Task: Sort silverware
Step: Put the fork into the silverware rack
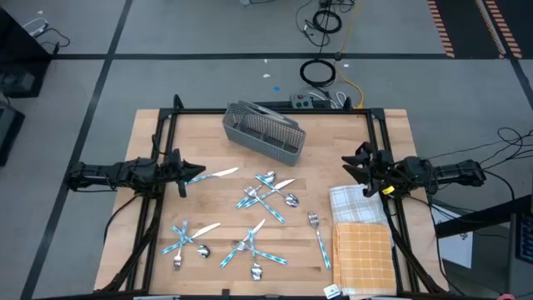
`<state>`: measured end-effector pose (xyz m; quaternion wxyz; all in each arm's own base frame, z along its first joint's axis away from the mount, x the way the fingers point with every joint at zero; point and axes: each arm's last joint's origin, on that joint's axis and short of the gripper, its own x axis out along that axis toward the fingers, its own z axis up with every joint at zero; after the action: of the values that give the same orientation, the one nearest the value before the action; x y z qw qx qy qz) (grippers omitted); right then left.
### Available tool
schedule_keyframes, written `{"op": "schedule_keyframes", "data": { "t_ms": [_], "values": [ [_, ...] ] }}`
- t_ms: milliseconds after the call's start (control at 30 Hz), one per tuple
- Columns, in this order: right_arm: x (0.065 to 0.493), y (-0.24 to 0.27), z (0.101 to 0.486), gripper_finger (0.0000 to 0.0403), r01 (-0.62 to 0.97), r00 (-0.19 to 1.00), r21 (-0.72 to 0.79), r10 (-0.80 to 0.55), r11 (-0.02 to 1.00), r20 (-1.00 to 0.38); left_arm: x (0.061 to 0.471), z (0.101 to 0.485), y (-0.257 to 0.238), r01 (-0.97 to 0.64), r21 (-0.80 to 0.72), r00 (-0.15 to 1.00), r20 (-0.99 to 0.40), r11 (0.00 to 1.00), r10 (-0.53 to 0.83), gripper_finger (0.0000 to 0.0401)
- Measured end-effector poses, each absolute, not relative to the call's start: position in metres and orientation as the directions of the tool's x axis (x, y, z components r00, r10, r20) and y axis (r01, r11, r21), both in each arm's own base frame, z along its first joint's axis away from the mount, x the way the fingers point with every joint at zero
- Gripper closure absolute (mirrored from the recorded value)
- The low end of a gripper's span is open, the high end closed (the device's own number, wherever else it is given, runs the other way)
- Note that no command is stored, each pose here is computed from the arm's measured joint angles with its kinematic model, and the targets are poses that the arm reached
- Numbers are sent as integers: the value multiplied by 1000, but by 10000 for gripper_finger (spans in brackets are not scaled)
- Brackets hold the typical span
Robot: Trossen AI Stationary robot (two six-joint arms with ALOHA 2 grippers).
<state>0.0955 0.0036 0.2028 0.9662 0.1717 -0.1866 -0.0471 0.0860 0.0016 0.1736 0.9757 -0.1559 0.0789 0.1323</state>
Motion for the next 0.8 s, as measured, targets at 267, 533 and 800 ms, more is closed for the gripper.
{"op": "schedule_keyframes", "data": {
  "t_ms": [267,533,800],
  "values": [
    [91,3,212,273,-160,885,635,-176,756,432,86,174,2,-283,-283,953,-195,916,234,384],
    [91,1,212,273,-200,869,757,-245,622,431,86,178,3,-306,-277,950,-154,911,272,384],
    [91,-5,207,273,22,819,777,-457,629,348,87,190,4,-318,-317,945,-27,893,327,384]
  ]
}}
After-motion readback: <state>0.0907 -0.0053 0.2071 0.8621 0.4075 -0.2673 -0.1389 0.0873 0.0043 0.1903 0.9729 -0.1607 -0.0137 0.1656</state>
